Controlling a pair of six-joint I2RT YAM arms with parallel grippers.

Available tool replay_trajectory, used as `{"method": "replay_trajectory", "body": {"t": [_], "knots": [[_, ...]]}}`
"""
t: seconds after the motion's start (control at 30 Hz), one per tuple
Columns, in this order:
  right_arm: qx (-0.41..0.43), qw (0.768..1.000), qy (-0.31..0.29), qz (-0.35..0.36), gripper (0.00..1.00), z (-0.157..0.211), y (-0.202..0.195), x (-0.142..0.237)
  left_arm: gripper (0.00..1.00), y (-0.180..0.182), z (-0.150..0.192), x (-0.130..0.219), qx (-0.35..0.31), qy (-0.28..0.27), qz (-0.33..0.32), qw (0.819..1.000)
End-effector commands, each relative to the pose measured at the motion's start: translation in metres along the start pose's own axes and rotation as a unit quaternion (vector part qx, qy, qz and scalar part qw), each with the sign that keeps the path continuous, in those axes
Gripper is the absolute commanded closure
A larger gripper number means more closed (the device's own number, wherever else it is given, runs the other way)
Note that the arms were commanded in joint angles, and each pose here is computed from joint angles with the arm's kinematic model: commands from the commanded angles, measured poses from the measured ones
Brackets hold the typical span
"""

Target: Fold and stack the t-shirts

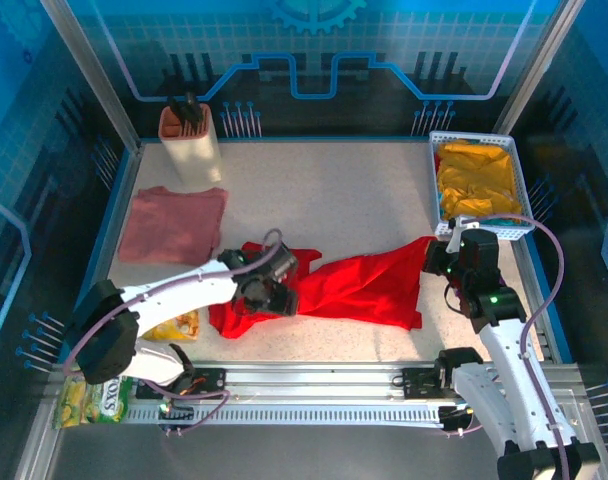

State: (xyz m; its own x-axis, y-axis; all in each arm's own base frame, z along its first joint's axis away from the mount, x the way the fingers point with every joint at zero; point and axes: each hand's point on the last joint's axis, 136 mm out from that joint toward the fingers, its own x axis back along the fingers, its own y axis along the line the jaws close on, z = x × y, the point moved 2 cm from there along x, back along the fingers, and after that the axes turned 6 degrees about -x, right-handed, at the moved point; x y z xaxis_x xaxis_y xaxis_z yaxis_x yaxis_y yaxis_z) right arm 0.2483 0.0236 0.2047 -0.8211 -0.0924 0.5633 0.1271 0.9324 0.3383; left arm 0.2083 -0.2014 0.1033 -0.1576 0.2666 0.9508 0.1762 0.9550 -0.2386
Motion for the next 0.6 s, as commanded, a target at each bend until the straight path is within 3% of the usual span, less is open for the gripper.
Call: {"method": "replay_trajectory", "body": {"t": [0.0,0.1,0.23,0.43,0.57], "knots": [[-0.006,1.0,-0.016,-0.002,1.0,-0.005,-0.001,0.003,0.36,-0.002,-0.056,0.043,0.014,-0.068,0.066,0.995],[-0.005,1.0,-0.018,-0.001,1.0,-0.005,-0.002,0.005,0.37,0.019,-0.094,0.055,0.034,-0.093,0.064,0.993],[0.003,1.0,-0.018,-0.002,1.0,-0.007,0.0,0.007,0.43,0.061,-0.123,0.044,0.082,-0.08,0.045,0.992],[0.002,1.0,-0.015,-0.003,1.0,-0.004,-0.001,0.008,0.46,0.11,-0.136,0.008,0.138,-0.046,0.016,0.989],[0.0,1.0,-0.013,-0.005,1.0,-0.001,-0.001,0.007,0.48,0.12,-0.139,-0.016,0.162,-0.027,0.017,0.986]]}}
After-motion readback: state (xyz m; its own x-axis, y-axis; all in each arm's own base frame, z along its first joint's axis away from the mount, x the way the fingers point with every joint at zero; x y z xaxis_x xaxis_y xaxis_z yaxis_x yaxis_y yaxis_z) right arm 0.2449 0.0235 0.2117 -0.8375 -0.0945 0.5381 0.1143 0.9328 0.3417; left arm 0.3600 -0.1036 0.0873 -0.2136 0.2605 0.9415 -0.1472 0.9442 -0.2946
